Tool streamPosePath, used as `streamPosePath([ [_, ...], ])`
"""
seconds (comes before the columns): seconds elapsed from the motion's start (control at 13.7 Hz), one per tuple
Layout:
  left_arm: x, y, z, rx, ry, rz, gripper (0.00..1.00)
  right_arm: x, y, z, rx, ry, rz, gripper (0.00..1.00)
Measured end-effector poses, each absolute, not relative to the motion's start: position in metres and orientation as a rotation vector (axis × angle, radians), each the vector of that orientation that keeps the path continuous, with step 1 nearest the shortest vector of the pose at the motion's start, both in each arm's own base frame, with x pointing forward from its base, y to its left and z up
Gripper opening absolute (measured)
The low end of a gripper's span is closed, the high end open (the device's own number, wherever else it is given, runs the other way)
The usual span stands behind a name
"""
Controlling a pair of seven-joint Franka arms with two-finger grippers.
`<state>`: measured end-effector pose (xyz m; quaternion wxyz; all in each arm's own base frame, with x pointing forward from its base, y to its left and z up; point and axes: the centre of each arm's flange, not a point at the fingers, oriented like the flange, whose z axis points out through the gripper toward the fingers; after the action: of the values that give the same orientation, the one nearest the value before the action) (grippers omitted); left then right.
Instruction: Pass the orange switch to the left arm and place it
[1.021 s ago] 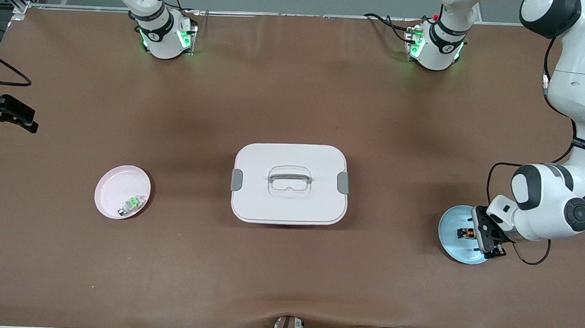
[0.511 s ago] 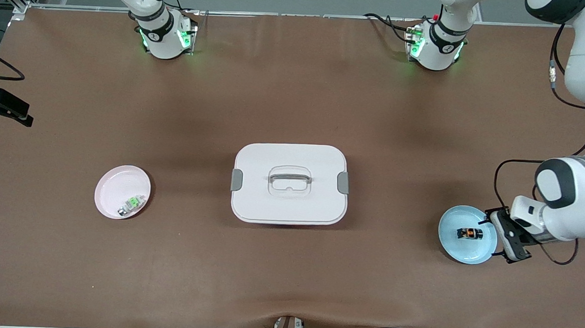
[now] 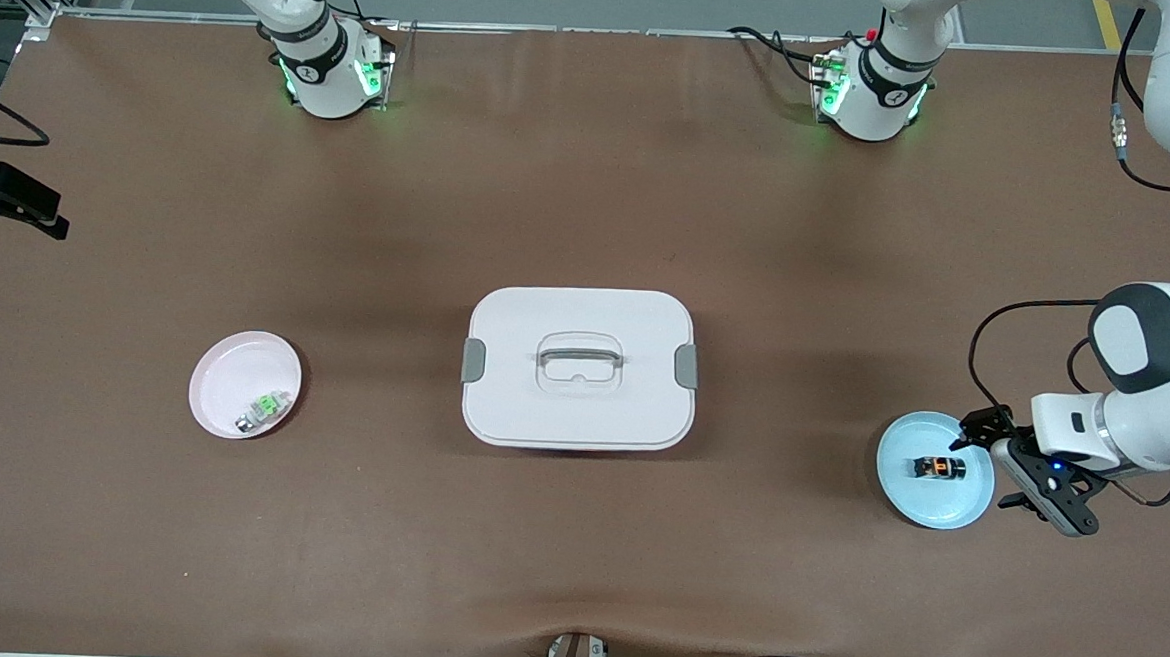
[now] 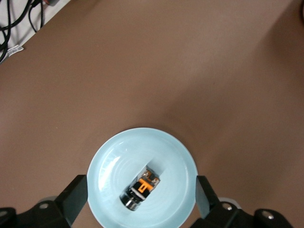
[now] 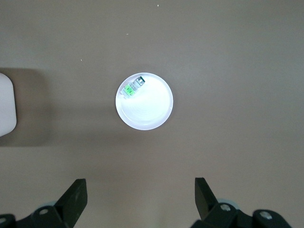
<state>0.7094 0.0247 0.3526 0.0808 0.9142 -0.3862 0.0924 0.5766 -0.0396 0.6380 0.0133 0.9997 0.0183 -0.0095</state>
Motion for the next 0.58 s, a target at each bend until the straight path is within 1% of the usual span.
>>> streamPosePath([
  [0.22,0.702,0.02,0.388,2.83,-0.895,0.244,1.0,0.576,-0.037,0.639,3.13,0.021,-0.027,1.0],
  [0.58,0.674,0.019,0.46,2.951,-0.464,0.145,1.0,0.572,-0.036,0.641,3.138,0.006,-0.032,1.0],
])
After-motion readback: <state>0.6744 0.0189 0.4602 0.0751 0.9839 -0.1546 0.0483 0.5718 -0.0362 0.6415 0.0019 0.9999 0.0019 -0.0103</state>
